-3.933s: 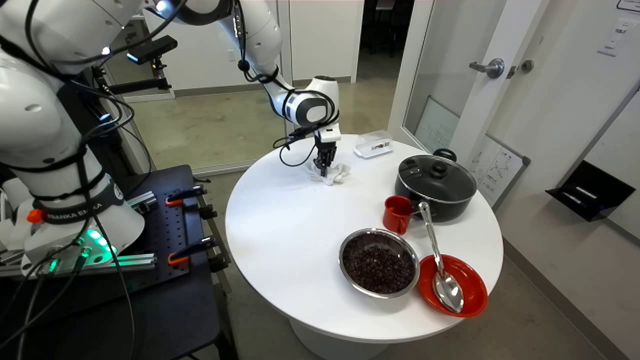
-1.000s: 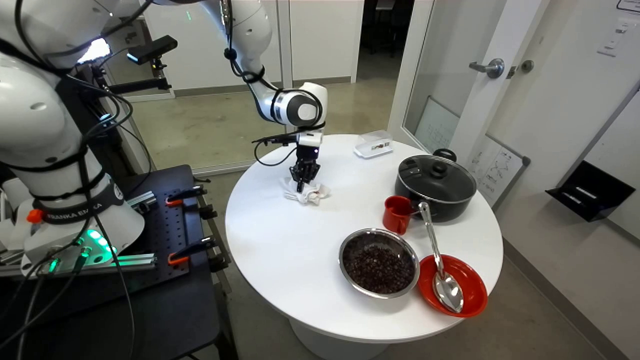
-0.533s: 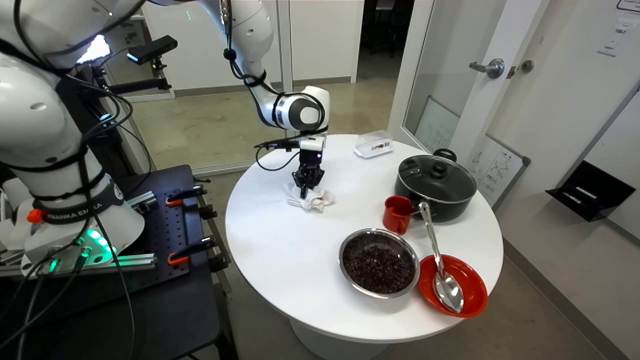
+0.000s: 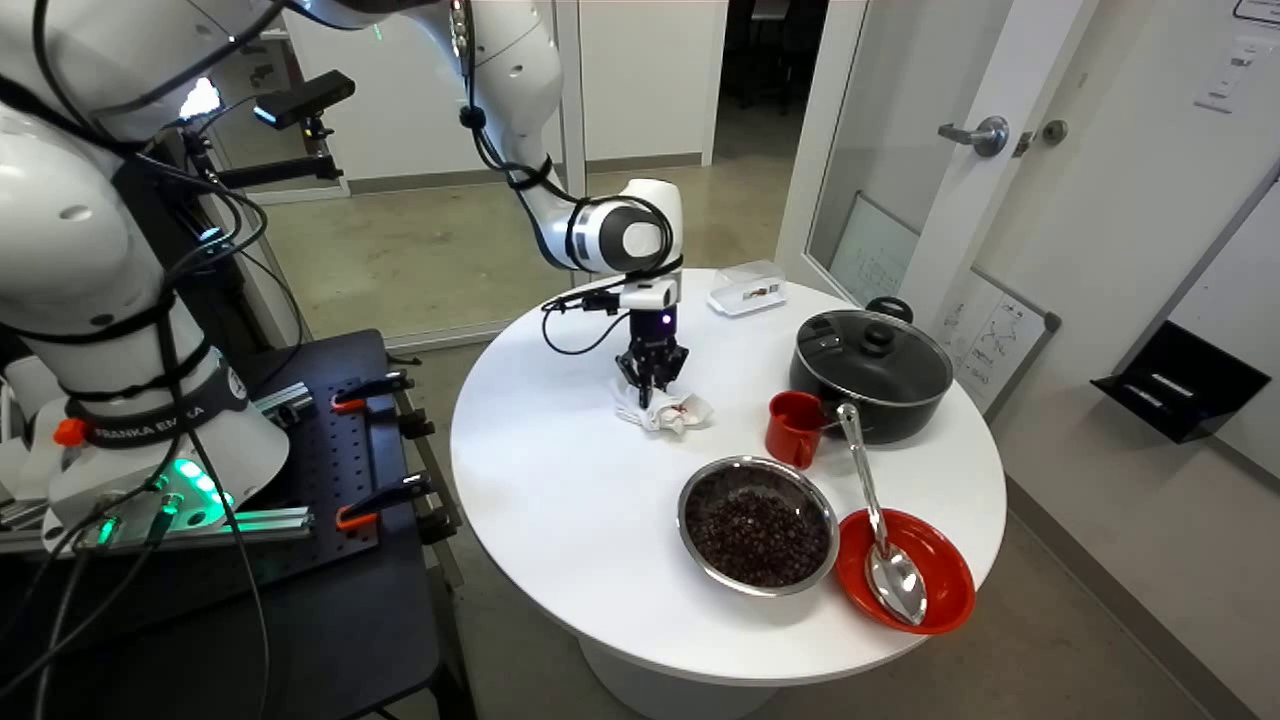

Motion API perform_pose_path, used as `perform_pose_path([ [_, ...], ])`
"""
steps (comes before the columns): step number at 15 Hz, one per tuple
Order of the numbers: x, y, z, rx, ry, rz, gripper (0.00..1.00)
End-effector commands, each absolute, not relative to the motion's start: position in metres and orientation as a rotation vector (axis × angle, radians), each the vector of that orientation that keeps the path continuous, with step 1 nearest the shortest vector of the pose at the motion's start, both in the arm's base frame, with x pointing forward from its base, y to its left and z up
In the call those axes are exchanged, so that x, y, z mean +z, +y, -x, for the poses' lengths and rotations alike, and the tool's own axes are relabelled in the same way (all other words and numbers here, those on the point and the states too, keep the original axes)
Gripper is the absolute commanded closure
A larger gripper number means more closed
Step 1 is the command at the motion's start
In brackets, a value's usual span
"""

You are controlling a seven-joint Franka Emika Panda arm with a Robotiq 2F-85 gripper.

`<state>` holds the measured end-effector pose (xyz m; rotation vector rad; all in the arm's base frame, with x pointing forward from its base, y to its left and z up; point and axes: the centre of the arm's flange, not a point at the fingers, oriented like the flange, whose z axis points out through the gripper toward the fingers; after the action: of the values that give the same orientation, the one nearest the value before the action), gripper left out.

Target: Fold the towel, then use it to wipe the table

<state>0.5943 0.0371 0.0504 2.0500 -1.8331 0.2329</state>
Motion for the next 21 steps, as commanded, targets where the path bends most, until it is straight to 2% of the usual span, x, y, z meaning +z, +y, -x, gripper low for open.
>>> perform_pose_path([
  [1, 0.06, 0.073, -0.616, 0.324, -1.9, -2.109, 0.95],
  [4, 0.066, 0.12, -0.622, 0.304, -1.87, -2.237, 0.95],
  [12, 0.058, 0.207, -0.597, 0.049, -1.59, -2.557, 0.95],
  [16, 0.061, 0.213, -0.592, -0.088, -1.442, -2.642, 0.95],
  [21, 0.045, 0.176, -0.587, -0.185, -1.407, -2.579, 0.95],
])
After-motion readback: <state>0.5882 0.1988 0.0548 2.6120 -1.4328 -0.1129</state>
